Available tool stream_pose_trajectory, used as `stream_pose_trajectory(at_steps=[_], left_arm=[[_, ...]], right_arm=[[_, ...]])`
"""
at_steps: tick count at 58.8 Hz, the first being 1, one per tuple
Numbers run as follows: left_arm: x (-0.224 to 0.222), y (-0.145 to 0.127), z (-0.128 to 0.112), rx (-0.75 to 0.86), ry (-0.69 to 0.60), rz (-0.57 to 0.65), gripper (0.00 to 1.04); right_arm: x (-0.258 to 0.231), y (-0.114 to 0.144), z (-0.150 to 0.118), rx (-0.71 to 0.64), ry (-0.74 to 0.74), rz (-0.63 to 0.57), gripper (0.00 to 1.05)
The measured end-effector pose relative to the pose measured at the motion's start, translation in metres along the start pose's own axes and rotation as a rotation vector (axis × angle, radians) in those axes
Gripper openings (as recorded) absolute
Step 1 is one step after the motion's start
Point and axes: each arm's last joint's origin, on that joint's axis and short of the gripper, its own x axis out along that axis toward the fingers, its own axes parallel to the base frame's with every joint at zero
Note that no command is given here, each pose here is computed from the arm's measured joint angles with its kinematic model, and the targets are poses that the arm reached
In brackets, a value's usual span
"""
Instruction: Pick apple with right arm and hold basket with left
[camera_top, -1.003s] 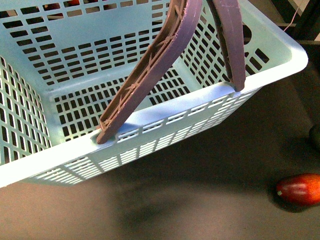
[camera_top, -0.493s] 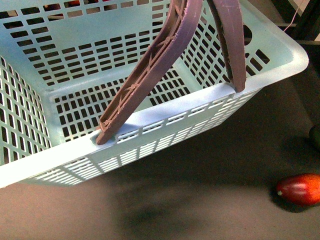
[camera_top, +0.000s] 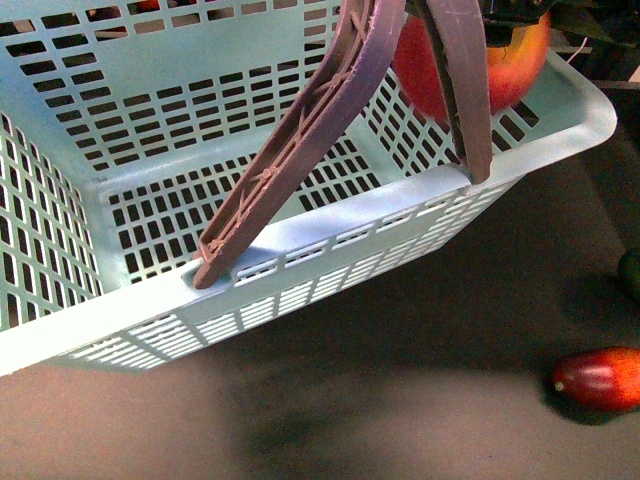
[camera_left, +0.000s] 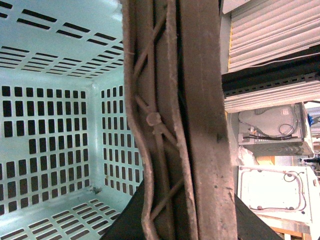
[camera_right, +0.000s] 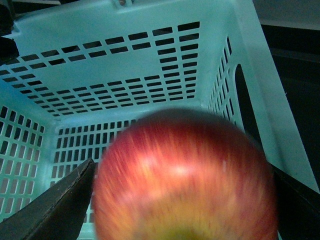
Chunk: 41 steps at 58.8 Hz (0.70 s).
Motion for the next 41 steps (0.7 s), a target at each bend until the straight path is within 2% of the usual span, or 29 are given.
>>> stream_pose_trajectory(at_steps=[8, 18, 29, 36, 41], left_arm=[[0.0, 0.0, 0.0, 0.001, 0.005, -0.002, 0.16], [0.0, 0.0, 0.0, 0.003, 0.001, 0.006, 0.16], [0.0, 0.001, 0.0, 0.003, -0.001, 0.007, 0.16], [0.0, 0.001, 0.0, 0.0, 0.003, 0.005, 0.16], [0.0, 0.001, 0.0, 0.0, 0.004, 0.004, 0.16]], right_arm=[[-0.002, 0.0, 0.002, 0.006, -0.011, -0.009, 0.96], [-0.019, -0.013, 0.008, 0.041, -0.082, -0.107, 0.96], [-0.067, -0.046, 0.01, 0.105, -0.199, -0.31, 0.96], [-0.109, -0.069, -0.008, 0.141, -0.216, -0.515, 0.96], [-0.128, -0.068, -0.026, 0.026, -0.374, -0.482, 0.79]])
